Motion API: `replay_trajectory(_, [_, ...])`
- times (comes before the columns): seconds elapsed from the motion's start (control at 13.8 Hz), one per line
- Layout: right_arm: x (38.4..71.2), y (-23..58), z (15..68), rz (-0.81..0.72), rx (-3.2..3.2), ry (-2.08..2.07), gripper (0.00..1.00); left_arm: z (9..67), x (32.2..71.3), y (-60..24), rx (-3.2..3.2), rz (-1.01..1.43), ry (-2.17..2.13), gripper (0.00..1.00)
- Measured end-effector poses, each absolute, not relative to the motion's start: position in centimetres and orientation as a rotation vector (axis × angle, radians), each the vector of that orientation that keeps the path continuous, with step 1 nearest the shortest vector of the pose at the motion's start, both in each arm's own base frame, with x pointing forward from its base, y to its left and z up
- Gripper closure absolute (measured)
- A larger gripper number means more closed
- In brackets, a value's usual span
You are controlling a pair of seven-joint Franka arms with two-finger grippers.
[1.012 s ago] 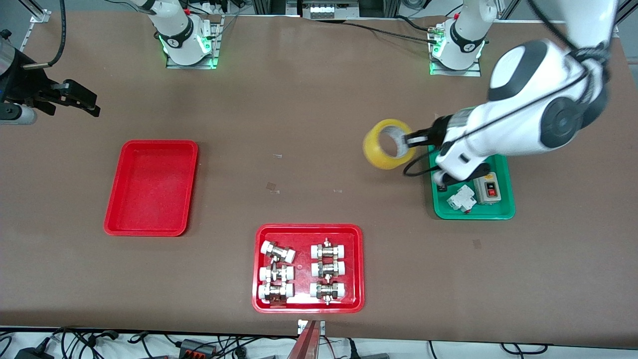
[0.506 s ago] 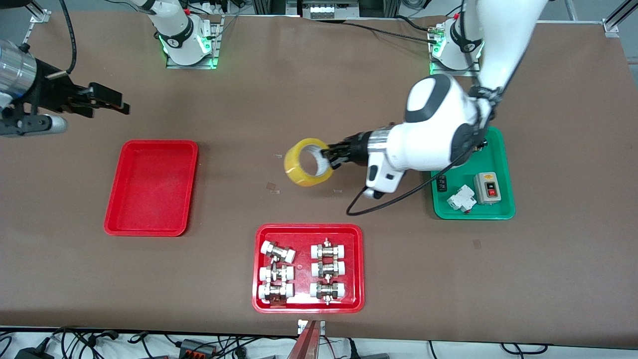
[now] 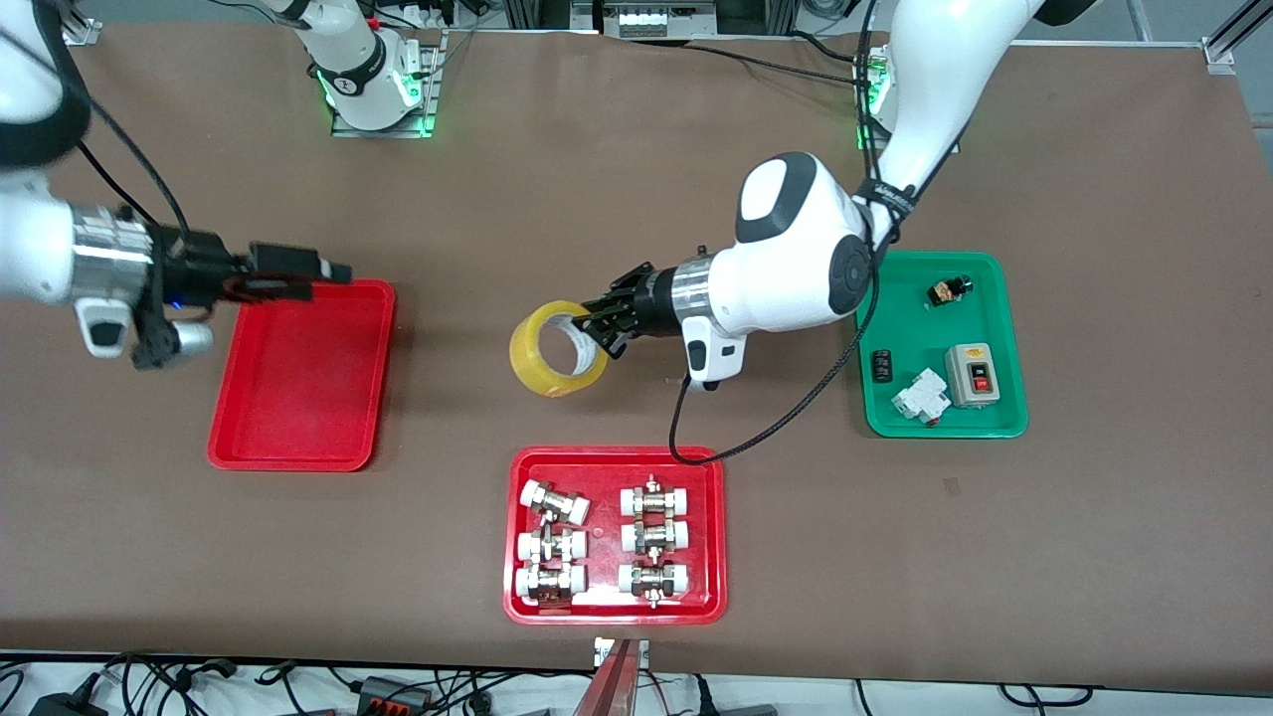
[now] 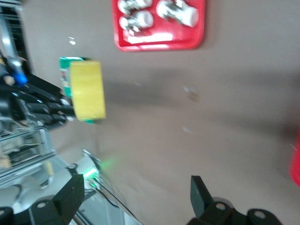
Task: Left arm passes tape to right arm into tray
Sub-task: 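Grasp the tape with the right gripper beside the left gripper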
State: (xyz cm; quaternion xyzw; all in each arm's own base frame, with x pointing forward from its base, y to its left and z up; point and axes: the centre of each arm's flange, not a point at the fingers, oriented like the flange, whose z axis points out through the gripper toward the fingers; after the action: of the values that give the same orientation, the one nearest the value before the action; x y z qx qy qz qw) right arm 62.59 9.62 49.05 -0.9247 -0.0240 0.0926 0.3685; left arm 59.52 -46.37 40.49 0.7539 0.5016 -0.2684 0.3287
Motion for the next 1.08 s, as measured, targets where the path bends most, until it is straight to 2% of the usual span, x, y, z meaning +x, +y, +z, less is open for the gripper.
replay_trajectory(0.29, [64.9,15.3,44.6,0.15,-2.278,-0.085,0.0,39.0,58.4,-50.1,1.808,-0.624,1.45,0.79])
replay_trajectory(0.58, [64.8,22.1,41.8,0.101,-2.299,-0.129,0.0,38.8,58.9,-50.0,1.741,-0.61,1.506,0.79])
replay_trajectory(0.94, [65.0,23.8,39.6,0.072,-2.313,-0.162,0.0,38.6,58.5,-50.6,1.736,-0.605,1.506,0.79])
replay_trajectory(1.01, [65.1,23.8,39.7,0.067,-2.313,-0.165,0.1,38.5,58.5,-50.6,1.736,-0.605,1.507,0.79])
replay_trajectory(1.08, [65.2,23.7,39.9,0.06,-2.313,-0.167,0.23,38.5,58.5,-50.6,1.736,-0.605,1.508,0.79])
